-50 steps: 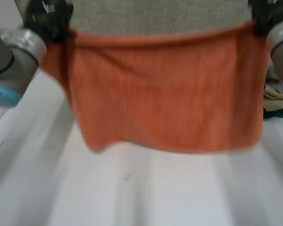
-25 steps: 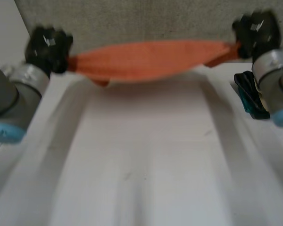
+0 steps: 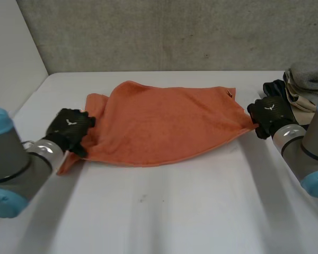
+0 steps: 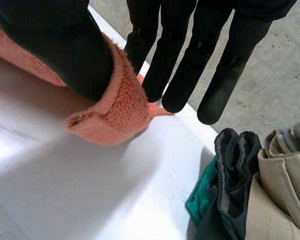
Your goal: Fold the laundry.
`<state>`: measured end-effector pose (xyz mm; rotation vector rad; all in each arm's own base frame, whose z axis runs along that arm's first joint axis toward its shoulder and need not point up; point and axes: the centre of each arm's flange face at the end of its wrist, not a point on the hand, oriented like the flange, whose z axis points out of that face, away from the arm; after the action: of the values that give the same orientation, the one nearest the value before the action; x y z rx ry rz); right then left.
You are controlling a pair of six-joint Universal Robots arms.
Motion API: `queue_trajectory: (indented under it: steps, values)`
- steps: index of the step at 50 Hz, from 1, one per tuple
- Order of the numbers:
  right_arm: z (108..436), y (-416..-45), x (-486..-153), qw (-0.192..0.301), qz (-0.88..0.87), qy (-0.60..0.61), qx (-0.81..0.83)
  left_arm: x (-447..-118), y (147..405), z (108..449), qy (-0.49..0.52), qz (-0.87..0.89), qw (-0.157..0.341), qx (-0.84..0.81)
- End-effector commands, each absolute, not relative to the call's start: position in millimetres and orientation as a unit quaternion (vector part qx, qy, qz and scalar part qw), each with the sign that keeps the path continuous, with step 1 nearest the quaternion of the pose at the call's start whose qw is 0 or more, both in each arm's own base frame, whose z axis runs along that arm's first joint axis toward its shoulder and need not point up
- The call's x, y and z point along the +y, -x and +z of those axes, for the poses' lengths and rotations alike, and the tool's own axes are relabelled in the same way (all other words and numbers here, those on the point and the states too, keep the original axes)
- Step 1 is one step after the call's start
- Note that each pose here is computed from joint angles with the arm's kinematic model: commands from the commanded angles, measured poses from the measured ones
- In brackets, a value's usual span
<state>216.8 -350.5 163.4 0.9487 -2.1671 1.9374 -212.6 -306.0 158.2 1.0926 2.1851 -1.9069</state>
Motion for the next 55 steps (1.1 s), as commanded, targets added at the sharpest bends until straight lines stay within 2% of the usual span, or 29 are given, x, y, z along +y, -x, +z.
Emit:
queue_trajectory:
  steps: [1,7,14,22,32,38,41,44,49,55]
  values:
    - [163,-213,-352,0.045,0.632,-0.307,-0.709,-287,178,170,-0.307,-0.596,0.014,0.742]
    - [163,-213,-352,0.045,0.632,-0.309,-0.709,-282,163,163,-0.232,-0.578,-0.028,0.782]
    - [161,-214,-350,0.043,0.63,-0.311,-0.711,-285,161,158,-0.189,-0.565,-0.069,0.8]
    - [160,-214,-349,0.042,0.628,-0.312,-0.712,-292,164,139,-0.192,-0.544,-0.092,0.812]
    - [156,-214,-345,0.041,0.622,-0.314,-0.716,-309,174,122,-0.203,-0.539,-0.095,0.812]
    - [155,-213,-343,0.043,0.618,-0.318,-0.718,-322,169,128,-0.2,-0.578,-0.065,0.788]
    - [166,-212,-338,0.052,0.613,-0.329,-0.717,-321,165,134,-0.192,-0.585,-0.043,0.787]
    - [183,-209,-326,0.065,0.599,-0.352,-0.717,-316,164,154,-0.194,-0.606,-0.021,0.771]
    - [213,-193,-306,0.105,0.567,-0.391,-0.717,-286,159,204,-0.23,-0.65,0.031,0.723]
    - [262,-157,-276,0.179,0.52,-0.433,-0.714,-244,152,236,-0.288,-0.637,0.094,0.709]
